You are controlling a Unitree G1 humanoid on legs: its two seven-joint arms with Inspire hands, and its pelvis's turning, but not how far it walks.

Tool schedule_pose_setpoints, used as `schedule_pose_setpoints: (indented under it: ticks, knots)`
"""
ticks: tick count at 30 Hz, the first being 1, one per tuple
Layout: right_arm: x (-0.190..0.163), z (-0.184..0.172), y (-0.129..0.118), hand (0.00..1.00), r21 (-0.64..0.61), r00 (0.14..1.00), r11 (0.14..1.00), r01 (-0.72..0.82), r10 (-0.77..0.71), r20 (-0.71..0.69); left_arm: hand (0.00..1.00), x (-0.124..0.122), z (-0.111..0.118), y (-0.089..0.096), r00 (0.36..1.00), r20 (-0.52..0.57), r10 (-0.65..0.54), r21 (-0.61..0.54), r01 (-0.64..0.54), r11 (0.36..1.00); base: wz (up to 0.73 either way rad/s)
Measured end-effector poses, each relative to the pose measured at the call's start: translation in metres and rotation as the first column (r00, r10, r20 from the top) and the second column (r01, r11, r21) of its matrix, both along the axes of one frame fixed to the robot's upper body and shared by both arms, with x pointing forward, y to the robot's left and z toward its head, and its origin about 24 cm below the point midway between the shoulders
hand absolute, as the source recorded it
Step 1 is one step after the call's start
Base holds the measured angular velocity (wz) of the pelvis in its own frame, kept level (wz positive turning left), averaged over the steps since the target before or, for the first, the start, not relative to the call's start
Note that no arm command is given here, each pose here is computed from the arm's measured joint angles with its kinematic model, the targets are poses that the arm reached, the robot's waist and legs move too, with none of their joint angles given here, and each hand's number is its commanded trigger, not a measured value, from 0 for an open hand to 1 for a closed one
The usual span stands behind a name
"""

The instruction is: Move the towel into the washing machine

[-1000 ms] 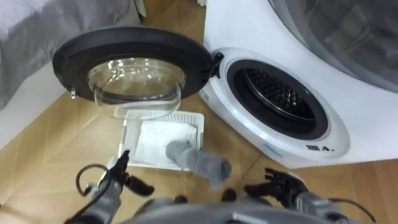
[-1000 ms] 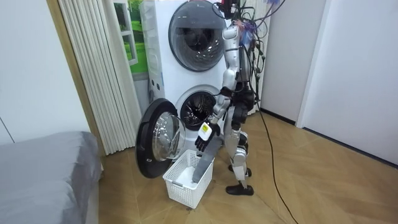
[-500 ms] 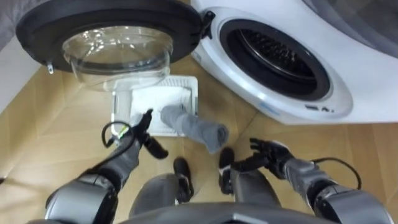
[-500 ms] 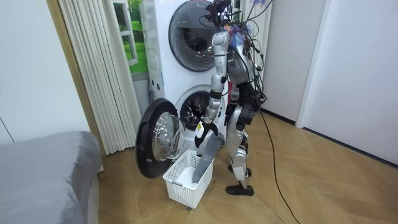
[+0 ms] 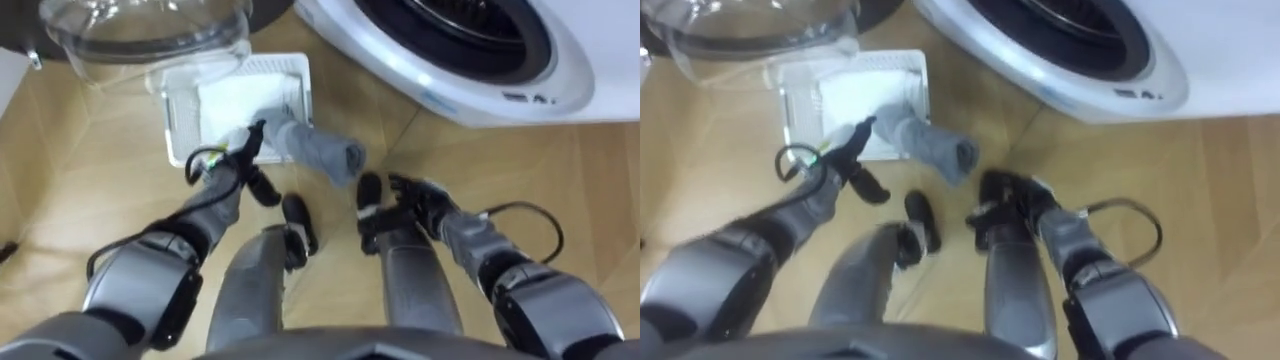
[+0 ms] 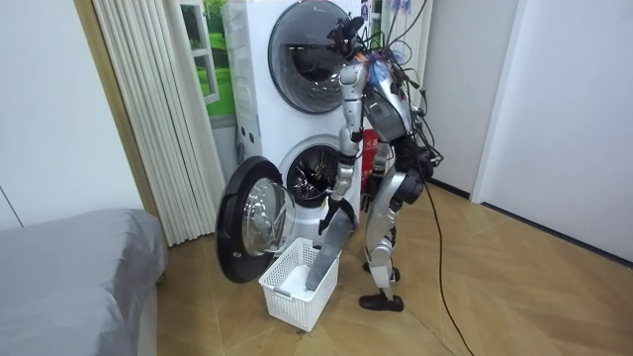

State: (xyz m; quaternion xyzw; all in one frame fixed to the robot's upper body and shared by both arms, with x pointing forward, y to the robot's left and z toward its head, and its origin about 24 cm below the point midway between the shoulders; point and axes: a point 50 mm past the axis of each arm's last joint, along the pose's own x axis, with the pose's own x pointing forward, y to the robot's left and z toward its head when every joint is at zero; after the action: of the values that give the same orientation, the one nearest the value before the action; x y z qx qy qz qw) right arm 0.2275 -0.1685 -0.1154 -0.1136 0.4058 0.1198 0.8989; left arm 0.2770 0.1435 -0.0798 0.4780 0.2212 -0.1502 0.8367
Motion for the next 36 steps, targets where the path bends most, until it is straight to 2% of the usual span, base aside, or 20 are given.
schedule_pose_setpoints:
  ticks: [6, 15, 20, 27, 36]
  knots:
    - [0.014, 0.011, 0.006, 0.00, 0.041, 0.997, 0.999, -0.006, 0.003, 0.076, 0.00, 0.014, 0.014, -0.003, 0.993, 0.101, -0.066, 0.086, 0.058, 0.995, -0.09]
    - [0.032, 0.025, 0.018, 0.00, 0.069, 0.988, 0.997, -0.033, 0.022, 0.150, 0.00, 0.039, 0.041, -0.005, 0.959, 0.263, -0.103, 0.157, 0.063, 0.986, -0.08]
    - [0.041, 0.033, 0.021, 0.00, 0.069, 0.981, 0.997, -0.036, 0.022, 0.192, 0.00, 0.045, 0.048, -0.009, 0.937, 0.287, -0.201, 0.245, 0.131, 0.961, 0.03]
    - [0.050, 0.042, 0.027, 0.00, 0.072, 0.970, 0.996, -0.059, 0.040, 0.241, 0.00, 0.048, 0.054, -0.006, 0.898, 0.309, -0.312, 0.370, 0.188, 0.910, -0.04]
    - [0.061, 0.052, 0.031, 0.00, 0.158, 0.964, 0.987, -0.013, -0.029, 0.263, 0.00, 0.059, 0.067, -0.010, 0.870, 0.357, -0.340, 0.387, 0.193, 0.902, -0.01]
